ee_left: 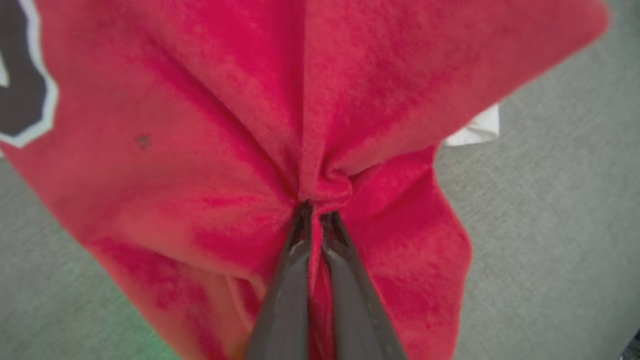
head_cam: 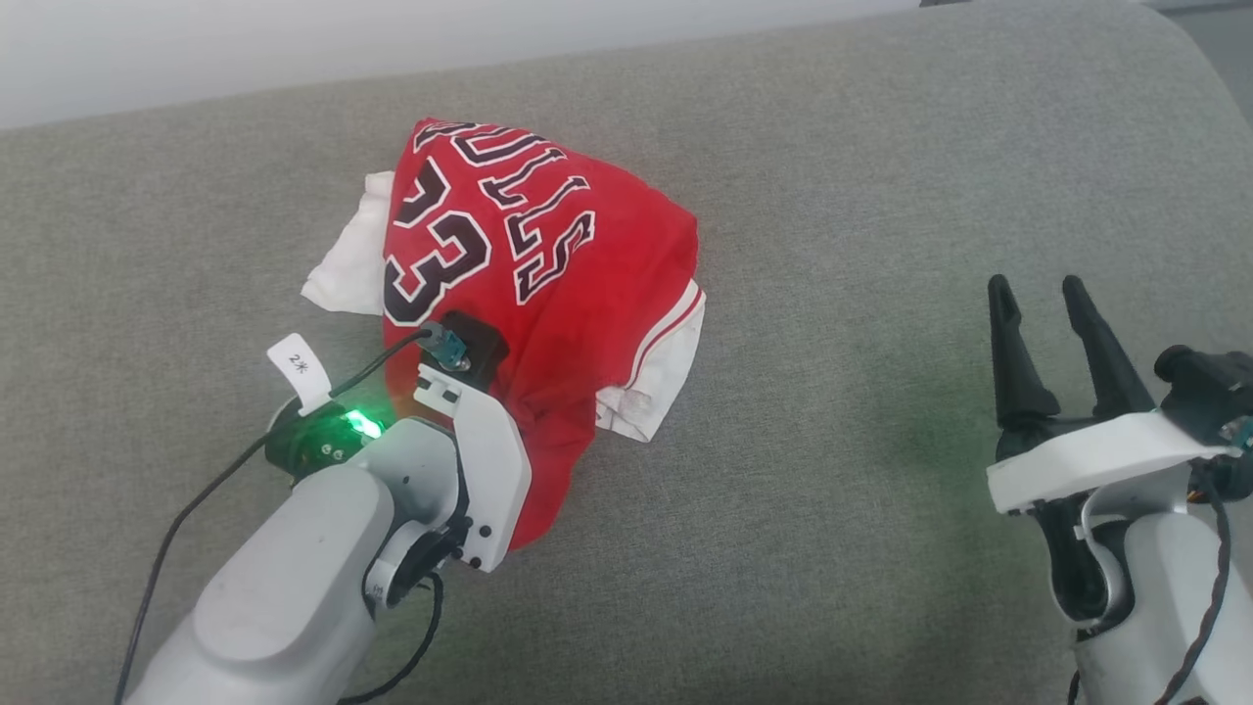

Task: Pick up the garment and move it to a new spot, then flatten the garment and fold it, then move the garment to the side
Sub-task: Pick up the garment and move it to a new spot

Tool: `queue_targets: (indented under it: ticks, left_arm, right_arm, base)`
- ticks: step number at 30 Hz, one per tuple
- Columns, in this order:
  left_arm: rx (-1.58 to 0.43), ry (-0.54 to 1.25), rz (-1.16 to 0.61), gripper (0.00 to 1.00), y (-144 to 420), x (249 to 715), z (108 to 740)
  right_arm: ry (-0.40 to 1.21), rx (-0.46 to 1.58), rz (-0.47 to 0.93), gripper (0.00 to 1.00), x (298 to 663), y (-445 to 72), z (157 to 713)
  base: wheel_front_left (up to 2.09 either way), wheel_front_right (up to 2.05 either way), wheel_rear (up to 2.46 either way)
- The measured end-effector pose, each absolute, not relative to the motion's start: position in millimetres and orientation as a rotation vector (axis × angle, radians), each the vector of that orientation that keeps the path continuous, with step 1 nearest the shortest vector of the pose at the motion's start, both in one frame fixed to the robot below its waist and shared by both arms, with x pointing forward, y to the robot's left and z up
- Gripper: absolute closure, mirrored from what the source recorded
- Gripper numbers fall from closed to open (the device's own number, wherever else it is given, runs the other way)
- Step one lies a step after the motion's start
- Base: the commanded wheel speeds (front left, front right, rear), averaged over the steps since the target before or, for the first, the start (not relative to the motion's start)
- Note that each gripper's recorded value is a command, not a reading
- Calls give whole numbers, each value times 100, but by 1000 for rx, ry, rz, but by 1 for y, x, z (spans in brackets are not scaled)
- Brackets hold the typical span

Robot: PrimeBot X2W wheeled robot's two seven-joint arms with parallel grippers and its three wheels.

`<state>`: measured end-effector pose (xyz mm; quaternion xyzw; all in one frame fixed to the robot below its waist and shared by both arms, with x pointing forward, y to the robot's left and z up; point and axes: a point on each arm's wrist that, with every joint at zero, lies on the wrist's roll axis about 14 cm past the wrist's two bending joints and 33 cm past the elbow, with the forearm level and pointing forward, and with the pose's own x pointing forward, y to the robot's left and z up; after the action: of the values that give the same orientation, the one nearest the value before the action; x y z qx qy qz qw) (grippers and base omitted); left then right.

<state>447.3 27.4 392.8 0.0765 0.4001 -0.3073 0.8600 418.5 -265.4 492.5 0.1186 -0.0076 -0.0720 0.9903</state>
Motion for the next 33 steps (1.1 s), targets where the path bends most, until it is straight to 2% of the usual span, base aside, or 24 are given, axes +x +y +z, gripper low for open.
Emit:
queue_targets:
  ticks: [2, 4, 5, 9, 15, 23, 33]
  left_arm:
    - [159, 849, -643, 96, 29, 447, 390]
    - [154, 849, -644, 3, 30, 447, 389]
    - [149, 849, -647, 0, 30, 447, 390]
    - [104, 782, -639, 0, 31, 454, 406]
    - [61, 533, -602, 0, 50, 476, 461]
    - [32, 203, -392, 0, 127, 479, 518]
    - [19, -40, -64, 0, 246, 433, 545]
  right_arm:
    - [-24, 234, -140, 0, 421, -266, 496]
    - [-30, 231, -140, 0, 421, -267, 497]
    - [-32, 230, -139, 0, 421, -267, 498]
    - [-47, 226, -125, 0, 422, -264, 504]
    - [-70, 222, -104, 0, 419, -260, 514]
    - [-92, 208, -73, 0, 416, -251, 526]
    - [-107, 190, -16, 0, 414, -231, 538]
  base:
    - [0, 0, 0]
    - [0, 0, 0]
    - [0, 0, 0]
    - [0, 0, 0]
    - [0, 0, 0]
    - [0, 0, 0]
    - [0, 0, 0]
